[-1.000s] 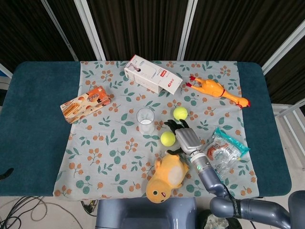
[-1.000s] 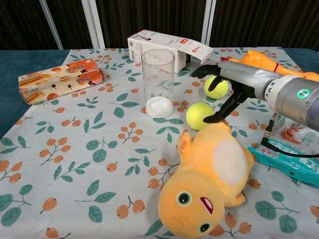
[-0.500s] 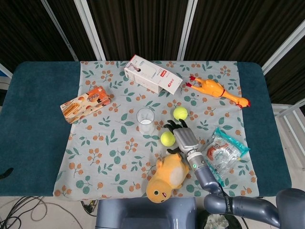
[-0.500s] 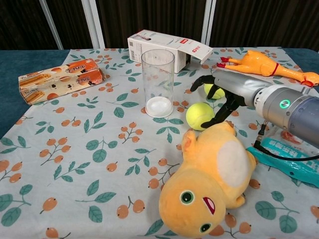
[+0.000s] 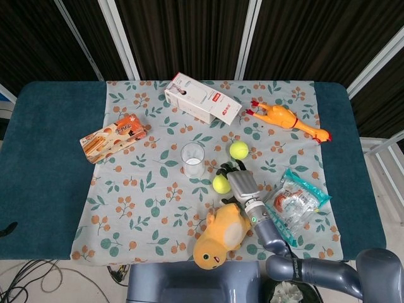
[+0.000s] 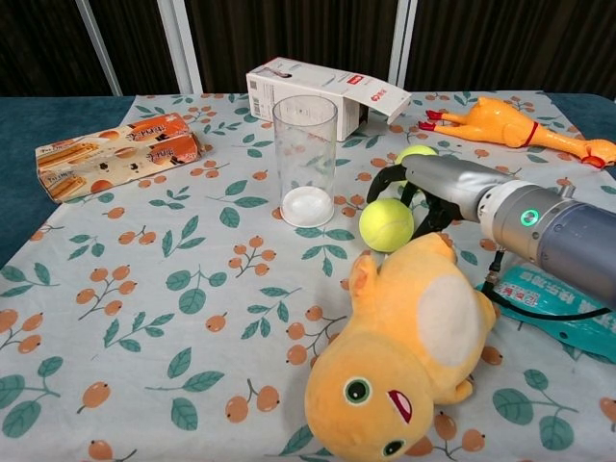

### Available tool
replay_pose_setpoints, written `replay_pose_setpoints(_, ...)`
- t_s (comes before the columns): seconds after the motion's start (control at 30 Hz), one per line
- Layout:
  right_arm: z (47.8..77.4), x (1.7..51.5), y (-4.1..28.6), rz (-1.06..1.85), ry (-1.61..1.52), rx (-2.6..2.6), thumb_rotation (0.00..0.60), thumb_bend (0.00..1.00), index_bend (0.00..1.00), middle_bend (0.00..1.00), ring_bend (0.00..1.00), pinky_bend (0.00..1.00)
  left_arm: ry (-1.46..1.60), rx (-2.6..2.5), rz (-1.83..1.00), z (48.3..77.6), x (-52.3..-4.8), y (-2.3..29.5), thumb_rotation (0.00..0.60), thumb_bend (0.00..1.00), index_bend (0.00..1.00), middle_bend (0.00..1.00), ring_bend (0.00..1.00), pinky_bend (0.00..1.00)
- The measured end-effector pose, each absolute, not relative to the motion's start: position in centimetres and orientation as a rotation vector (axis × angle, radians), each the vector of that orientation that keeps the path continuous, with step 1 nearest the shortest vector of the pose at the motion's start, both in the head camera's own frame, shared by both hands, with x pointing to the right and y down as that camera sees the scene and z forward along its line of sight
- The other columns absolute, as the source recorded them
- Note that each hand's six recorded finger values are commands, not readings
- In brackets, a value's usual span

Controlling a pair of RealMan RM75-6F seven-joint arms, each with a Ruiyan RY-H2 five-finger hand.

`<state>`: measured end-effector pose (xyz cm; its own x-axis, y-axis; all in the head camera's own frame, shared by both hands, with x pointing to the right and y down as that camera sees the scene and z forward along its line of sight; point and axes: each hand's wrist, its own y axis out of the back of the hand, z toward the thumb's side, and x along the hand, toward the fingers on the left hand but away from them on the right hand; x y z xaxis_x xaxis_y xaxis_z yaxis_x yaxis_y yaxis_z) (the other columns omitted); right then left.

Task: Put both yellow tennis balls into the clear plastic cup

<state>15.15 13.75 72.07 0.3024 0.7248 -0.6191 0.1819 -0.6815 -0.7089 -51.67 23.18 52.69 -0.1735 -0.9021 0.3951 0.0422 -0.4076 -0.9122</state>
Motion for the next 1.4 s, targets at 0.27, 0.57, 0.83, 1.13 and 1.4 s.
replay_pose_setpoints(0.27, 72.7, 14.5, 13.5, 1.384, -0.801, -2.052, 0.6, 0.18, 0.34, 0.26, 0.41, 0.09, 1.044, -1.363, -1.676, 52.7, -51.7, 23.2, 0.6, 0.0, 0.07, 0.0, 0.0, 0.11)
replay_pose_setpoints(0.57, 73.2, 13.4, 13.6, 1.378, -0.81, -2.062, 0.6, 0.21, 0.42, 0.34, 0.48, 0.09, 1.046, -1.364, -1.676, 52.7, -51.8, 23.1, 0.6, 0.0, 0.07, 0.0, 0.0, 0.12)
replay_pose_setpoints(0.83, 73.2, 13.2, 13.5, 1.381, -0.848, -2.061, 0.6, 0.33, 0.52, 0.43, 0.56, 0.11, 1.046, -1.364, -1.678, 52.7, -51.8, 23.1, 0.6, 0.0, 0.07, 0.0, 0.0, 0.11)
replay_pose_setpoints(1.13, 72.8, 13.9, 12.9, 1.383, -0.883, -2.041, 0.6, 0.43, 0.59, 0.48, 0.64, 0.33, 1.047, -1.362, -1.68, 52.7, -51.9, 23.1, 0.6, 0.0, 0.08, 0.0, 0.0, 0.11)
replay_pose_setpoints(1.4, 70.8, 16.0, 11.0, 1.362, -0.932, -1.987, 0.6, 0.43, 0.59, 0.48, 0.64, 0.48, 1.056, -1.362, -1.681, 52.6, -52.0, 23.1, 0.6, 0.0, 0.08, 0.0, 0.0, 0.11)
